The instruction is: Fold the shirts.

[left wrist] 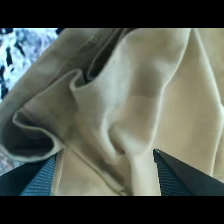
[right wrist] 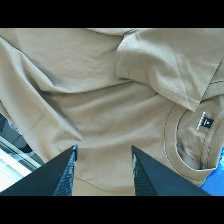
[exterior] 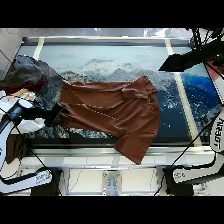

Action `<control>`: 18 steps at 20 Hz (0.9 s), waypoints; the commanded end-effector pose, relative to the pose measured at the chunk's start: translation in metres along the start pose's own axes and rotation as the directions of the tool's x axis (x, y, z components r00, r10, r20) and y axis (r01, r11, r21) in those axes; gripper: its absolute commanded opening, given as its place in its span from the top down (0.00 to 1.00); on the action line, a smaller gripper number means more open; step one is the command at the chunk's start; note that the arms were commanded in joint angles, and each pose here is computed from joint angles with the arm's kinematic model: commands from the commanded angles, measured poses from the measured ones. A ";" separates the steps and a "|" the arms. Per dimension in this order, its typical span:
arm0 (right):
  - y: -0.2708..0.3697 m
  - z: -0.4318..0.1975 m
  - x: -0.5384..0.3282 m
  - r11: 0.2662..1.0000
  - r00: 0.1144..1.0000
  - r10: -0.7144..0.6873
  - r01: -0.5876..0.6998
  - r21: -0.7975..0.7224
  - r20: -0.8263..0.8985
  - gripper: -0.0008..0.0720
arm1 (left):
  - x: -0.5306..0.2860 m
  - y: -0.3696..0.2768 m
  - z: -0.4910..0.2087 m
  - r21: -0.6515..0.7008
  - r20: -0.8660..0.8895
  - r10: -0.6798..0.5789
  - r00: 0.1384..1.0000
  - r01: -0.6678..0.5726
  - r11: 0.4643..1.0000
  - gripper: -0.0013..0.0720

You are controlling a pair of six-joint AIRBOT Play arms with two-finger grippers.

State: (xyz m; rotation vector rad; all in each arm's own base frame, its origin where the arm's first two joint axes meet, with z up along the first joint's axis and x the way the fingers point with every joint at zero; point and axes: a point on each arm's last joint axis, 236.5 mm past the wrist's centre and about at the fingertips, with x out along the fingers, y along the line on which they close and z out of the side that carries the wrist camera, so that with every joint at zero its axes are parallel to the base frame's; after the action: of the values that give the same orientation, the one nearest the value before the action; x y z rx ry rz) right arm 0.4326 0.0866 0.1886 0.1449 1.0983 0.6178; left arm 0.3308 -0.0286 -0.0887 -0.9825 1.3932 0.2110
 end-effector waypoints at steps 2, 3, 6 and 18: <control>0.001 0.000 0.000 1.000 1.000 0.002 -0.002 -0.002 0.001 0.47 | -0.003 0.022 -0.019 0.023 -0.072 0.097 0.993 -0.096 0.995 0.02; 0.001 0.000 0.000 1.000 1.000 0.002 -0.002 -0.002 0.001 0.47 | -0.007 0.019 -0.020 0.025 -0.068 0.086 0.994 -0.084 0.996 0.02; 0.001 0.001 0.000 1.000 1.000 0.001 -0.001 -0.003 0.002 0.47 | -0.018 0.002 -0.018 0.026 -0.027 0.028 0.999 -0.027 0.999 0.02; 0.001 0.001 0.000 1.000 1.000 0.001 -0.001 -0.006 0.002 0.46 | -0.002 0.023 -0.021 -0.012 -0.038 0.096 0.995 -0.096 0.995 0.02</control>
State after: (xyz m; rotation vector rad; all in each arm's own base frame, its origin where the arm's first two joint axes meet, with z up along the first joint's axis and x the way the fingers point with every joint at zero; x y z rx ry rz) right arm 0.4328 0.0870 0.1889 0.1428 1.0960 0.6204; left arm 0.3063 -0.0305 -0.0835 -0.9516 1.4537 0.2532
